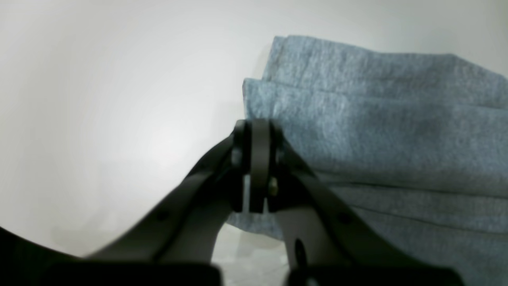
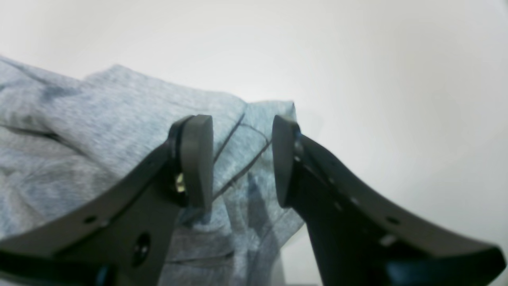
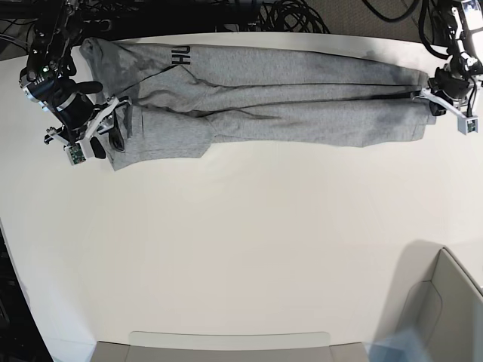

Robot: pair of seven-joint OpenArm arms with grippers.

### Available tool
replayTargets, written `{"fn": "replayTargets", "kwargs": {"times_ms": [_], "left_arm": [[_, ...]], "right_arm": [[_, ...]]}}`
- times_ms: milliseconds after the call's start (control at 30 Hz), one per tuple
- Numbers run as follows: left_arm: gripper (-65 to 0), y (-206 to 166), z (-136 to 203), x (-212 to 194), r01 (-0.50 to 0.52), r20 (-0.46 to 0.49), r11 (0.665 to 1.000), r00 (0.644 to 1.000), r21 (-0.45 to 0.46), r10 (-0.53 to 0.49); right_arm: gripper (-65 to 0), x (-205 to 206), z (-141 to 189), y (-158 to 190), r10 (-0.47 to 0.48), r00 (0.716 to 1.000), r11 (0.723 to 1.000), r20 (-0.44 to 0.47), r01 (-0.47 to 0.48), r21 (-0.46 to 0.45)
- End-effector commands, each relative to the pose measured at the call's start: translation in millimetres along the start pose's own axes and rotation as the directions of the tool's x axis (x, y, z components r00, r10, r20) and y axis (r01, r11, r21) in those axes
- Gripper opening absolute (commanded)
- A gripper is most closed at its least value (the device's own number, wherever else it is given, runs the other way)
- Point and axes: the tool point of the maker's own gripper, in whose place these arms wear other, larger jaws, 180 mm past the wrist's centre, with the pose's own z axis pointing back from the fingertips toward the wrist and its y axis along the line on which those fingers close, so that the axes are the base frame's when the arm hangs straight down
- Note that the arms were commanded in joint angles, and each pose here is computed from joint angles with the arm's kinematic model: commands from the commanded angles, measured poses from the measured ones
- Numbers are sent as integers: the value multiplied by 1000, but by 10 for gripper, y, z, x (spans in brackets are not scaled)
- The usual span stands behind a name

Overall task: Fold the T-shirt properly
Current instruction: 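Regrasp and pull the folded shirt end with the right gripper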

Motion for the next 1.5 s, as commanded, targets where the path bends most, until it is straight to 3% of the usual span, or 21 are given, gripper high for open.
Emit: {"fn": "replayTargets", "kwargs": {"times_ms": [0, 233, 500, 567, 700, 900, 1133, 1267, 1367, 1467], "left_arm": [[-650, 33, 41, 120, 20, 34, 1000, 999, 9, -20], [-650, -9, 25, 65, -1, 30, 1000, 1000, 1, 1], [-650, -40, 14, 26, -14, 26, 1000, 1000, -6, 14], [-650, -40, 14, 26, -14, 26, 1000, 1000, -6, 14], [-650, -45, 13, 23, -16, 26, 1000, 1000, -8, 17], [-650, -49, 12, 29, -18, 27, 1000, 999, -9, 18], [-650, -49, 12, 29, -18, 27, 1000, 999, -9, 18], [-650, -39, 15, 34, -19, 29, 1000, 999, -7, 19], [-650, -31, 19, 18, -19, 25, 1000, 999, -5, 19], [-650, -27, 24, 18, -19, 26, 1000, 999, -4, 19]], "right_arm": [[-411, 131, 5, -39, 13, 999, 1000, 44, -13, 2], [-411, 16, -220, 29, -2, 1000, 999, -4, 2, 44], [-424, -42, -414, 111, 62, 996, 998, -62, -60, 29], [-464, -61, -421, 109, 70, 995, 997, -72, -68, 21], [-645, -49, -431, 98, 72, 995, 997, -72, -71, 17], [-650, 5, -375, 105, 86, 995, 996, -56, -85, 13], [-650, 283, -68, 264, 170, 985, 986, 29, -169, -9], [-650, 246, 81, 325, 186, 982, 982, 29, -186, -15], [-650, 140, 178, 347, 177, 984, 984, 10, -176, -13], [-650, 10, 304, 362, 94, 995, 995, 15, -95, 22]]}}
